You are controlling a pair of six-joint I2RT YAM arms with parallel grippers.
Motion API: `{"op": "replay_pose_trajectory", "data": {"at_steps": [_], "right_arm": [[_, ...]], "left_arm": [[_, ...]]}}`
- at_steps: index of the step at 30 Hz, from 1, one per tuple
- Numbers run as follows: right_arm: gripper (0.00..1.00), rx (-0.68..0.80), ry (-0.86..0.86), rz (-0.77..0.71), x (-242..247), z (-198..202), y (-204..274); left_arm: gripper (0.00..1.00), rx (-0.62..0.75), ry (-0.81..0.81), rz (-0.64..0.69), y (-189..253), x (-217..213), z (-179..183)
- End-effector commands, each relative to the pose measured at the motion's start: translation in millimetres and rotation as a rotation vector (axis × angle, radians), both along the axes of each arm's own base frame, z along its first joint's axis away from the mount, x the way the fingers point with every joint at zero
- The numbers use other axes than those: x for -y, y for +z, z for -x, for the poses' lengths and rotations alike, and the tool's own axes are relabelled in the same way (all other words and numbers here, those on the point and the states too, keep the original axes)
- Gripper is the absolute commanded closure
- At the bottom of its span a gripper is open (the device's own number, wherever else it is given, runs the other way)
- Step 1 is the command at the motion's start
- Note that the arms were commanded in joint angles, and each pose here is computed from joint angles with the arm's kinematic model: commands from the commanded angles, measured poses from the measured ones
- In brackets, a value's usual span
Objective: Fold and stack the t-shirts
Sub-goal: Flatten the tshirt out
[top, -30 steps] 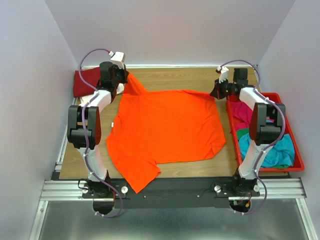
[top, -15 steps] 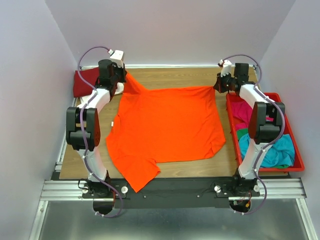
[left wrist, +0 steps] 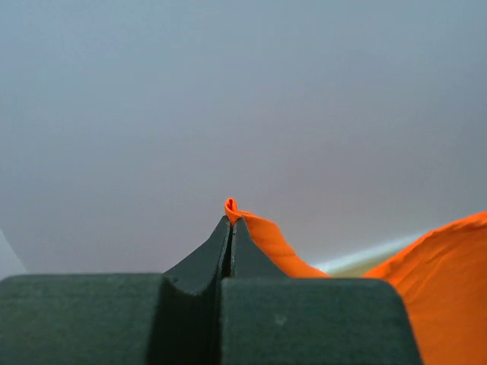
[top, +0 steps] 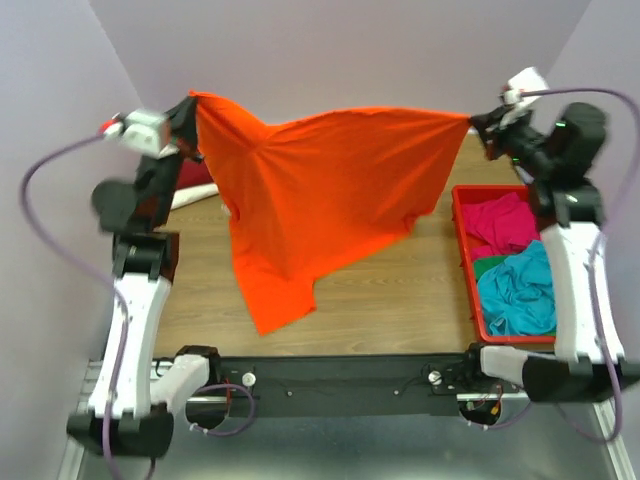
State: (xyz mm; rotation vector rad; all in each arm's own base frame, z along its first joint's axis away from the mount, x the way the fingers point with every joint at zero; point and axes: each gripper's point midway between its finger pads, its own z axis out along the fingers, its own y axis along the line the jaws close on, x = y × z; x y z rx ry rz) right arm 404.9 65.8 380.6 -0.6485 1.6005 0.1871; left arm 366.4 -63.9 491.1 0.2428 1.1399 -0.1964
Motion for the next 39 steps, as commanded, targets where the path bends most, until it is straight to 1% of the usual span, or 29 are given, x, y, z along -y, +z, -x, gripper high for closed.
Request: {"op": "replay_pose_trajectory", "data": {"at_steps": [1, 2, 3, 6, 7, 10, 12, 15, 17, 18, 19, 20, 21, 23, 24, 25, 26, 27, 28, 29, 30, 32, 33, 34, 35, 36, 37, 38, 39], "right_arm": [[0.99, 0.190, 0.025, 0.042, -4.4, 77.1, 97.1], [1.00, 0.288, 0.018, 0.052, -3.7, 99.6, 135.1], [1.00, 0.336, 0.012, 0.052, -3.4, 114.7, 155.5], [1.00, 0.438, -0.041, 0.051, 3.6, 155.7, 203.3], [0.99, 0.519, -0.074, 0.051, 8.0, 180.2, 231.4], [1.00, 0.622, -0.115, 0.028, 13.2, 214.1, 267.7], [1.00, 0.656, -0.132, 0.023, 15.7, 223.7, 278.8], [1.00, 0.659, -0.158, 0.024, 20.3, 219.8, 282.4], [1.00, 0.616, -0.146, 0.023, 18.9, 204.8, 270.8], [1.00, 0.589, -0.139, 0.021, 18.2, 195.2, 263.9], [1.00, 0.536, -0.116, 0.014, 14.8, 181.3, 248.0], [1.00, 0.506, -0.104, 0.013, 12.9, 173.1, 238.3], [1.00, 0.465, -0.077, 0.011, 8.9, 162.3, 225.2], [1.00, 0.393, -0.046, 0.008, 4.5, 144.0, 200.2], [1.00, 0.305, -0.026, 0.007, 2.1, 123.5, 166.3], [0.99, 0.266, 0.020, 0.007, -4.7, 115.9, 148.7], [1.00, 0.176, 0.039, -0.002, -7.2, 95.3, 106.2], [1.00, 0.170, 0.057, -0.010, -10.3, 96.2, 105.3], [1.00, 0.077, 0.086, -0.020, -14.1, 76.2, 58.9], [1.00, 0.030, 0.096, -0.030, -15.6, 66.8, 36.8], [0.99, -0.049, 0.112, -0.042, -17.9, 53.7, -4.0], [0.99, -0.112, 0.120, -0.053, -18.7, 36.7, -47.3], [1.00, -0.170, 0.120, -0.063, -18.7, 22.5, -80.8], [0.99, -0.134, 0.138, -0.063, -21.0, 10.3, -88.7], [0.99, -0.192, 0.141, -0.082, -22.8, 3.9, -119.3], [0.99, -0.243, 0.152, -0.090, -26.7, -13.3, -149.1], [0.99, -0.289, 0.158, -0.089, -28.5, -21.8, -170.5], [1.00, -0.320, 0.153, -0.086, -28.9, -31.9, -184.9], [0.99, -0.323, 0.153, -0.085, -30.1, -45.5, -186.7]], "left_arm": [[1.00, 0.314, -0.034, 0.078, 89.5, -5.1, 106.2], [1.00, 0.374, -0.053, 0.091, 108.5, -4.3, 130.5], [1.00, 0.417, -0.060, 0.094, 120.9, -4.5, 148.4], [1.00, 0.576, -0.092, 0.097, 165.6, -4.3, 219.4], [1.00, 0.624, -0.096, 0.093, 176.4, -4.7, 241.3], [1.00, 0.745, -0.091, 0.091, 207.1, -8.7, 293.3], [1.00, 0.814, -0.086, 0.086, 223.5, -10.6, 323.1], [1.00, 0.853, -0.089, 0.070, 234.3, -9.7, 341.3], [1.00, 0.842, -0.085, 0.062, 232.4, -9.2, 335.7], [1.00, 0.807, -0.083, 0.064, 224.4, -8.9, 320.8], [1.00, 0.750, -0.076, 0.067, 209.1, -8.7, 296.6], [1.00, 0.758, -0.073, 0.072, 209.9, -9.8, 300.4], [1.00, 0.685, -0.068, 0.079, 188.2, -9.4, 271.1], [1.00, 0.603, -0.053, 0.093, 160.0, -10.8, 236.2], [1.00, 0.512, -0.042, 0.099, 126.0, -10.8, 199.6], [1.00, 0.464, -0.034, 0.108, 107.3, -11.4, 180.0], [1.00, 0.373, -0.013, 0.135, 68.5, -14.5, 146.8], [1.00, 0.332, -0.006, 0.142, 48.0, -15.1, 130.7], [1.00, 0.273, -0.002, 0.152, 22.9, -14.8, 108.2], [1.00, 0.222, 0.019, 0.178, -0.2, -18.4, 90.4], [1.00, 0.131, 0.016, 0.194, -45.9, -16.1, 59.5], [1.00, 0.028, 0.031, 0.204, -89.4, -16.1, 30.1], [1.00, -0.026, 0.051, 0.216, -110.6, -18.5, 15.3], [1.00, -0.132, 0.071, 0.212, -147.8, -18.8, -12.4], [1.00, -0.182, 0.078, 0.204, -164.9, -18.3, -25.7], [1.00, -0.208, 0.082, 0.206, -170.2, -18.4, -38.7], [1.00, -0.300, 0.092, 0.199, -205.1, -18.6, -61.6], [1.00, -0.335, 0.089, 0.183, -217.7, -17.1, -73.9], [1.00, -0.358, 0.087, 0.178, -217.4, -17.0, -88.7]]}}
